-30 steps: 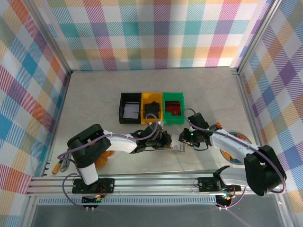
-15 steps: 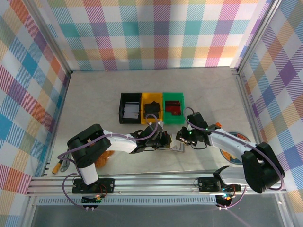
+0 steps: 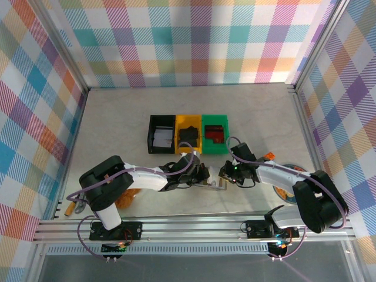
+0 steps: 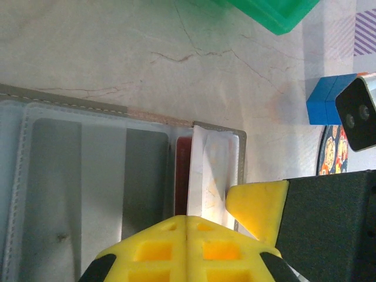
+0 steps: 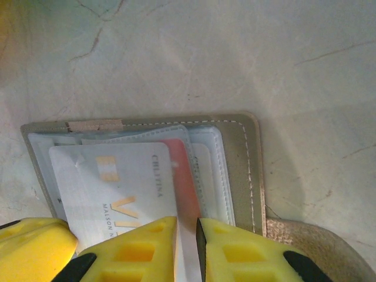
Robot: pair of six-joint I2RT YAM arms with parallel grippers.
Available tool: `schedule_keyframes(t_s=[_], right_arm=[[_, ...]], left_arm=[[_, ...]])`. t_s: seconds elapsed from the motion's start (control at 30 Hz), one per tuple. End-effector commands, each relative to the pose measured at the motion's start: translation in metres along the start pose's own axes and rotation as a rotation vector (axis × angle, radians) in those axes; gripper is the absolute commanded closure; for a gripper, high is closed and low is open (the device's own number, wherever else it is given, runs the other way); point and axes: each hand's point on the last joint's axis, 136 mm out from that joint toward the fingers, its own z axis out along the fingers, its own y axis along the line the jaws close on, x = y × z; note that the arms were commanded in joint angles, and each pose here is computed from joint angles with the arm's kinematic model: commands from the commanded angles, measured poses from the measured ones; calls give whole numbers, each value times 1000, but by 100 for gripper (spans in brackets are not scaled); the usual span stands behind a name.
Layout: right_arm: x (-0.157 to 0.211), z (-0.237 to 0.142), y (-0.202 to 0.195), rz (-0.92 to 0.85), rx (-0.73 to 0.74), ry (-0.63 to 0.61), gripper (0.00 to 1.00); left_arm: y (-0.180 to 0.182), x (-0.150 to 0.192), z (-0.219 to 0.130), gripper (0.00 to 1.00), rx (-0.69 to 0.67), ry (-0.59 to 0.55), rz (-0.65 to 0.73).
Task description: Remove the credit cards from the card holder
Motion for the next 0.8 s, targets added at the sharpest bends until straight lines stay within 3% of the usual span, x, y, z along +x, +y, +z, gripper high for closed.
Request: schedule_keyframes(t_s=[0.0, 0.53, 0.77], right_arm=[[5, 8, -17, 27, 59, 9, 80], [7, 9, -17, 14, 55, 21, 81], [6, 3, 2, -37, -25, 20, 79]], left_arm=[[-4, -1, -8, 100, 5, -20, 24], [-1, 0, -22, 100, -8, -22, 66], [-6, -1, -24, 100, 13, -21, 59]])
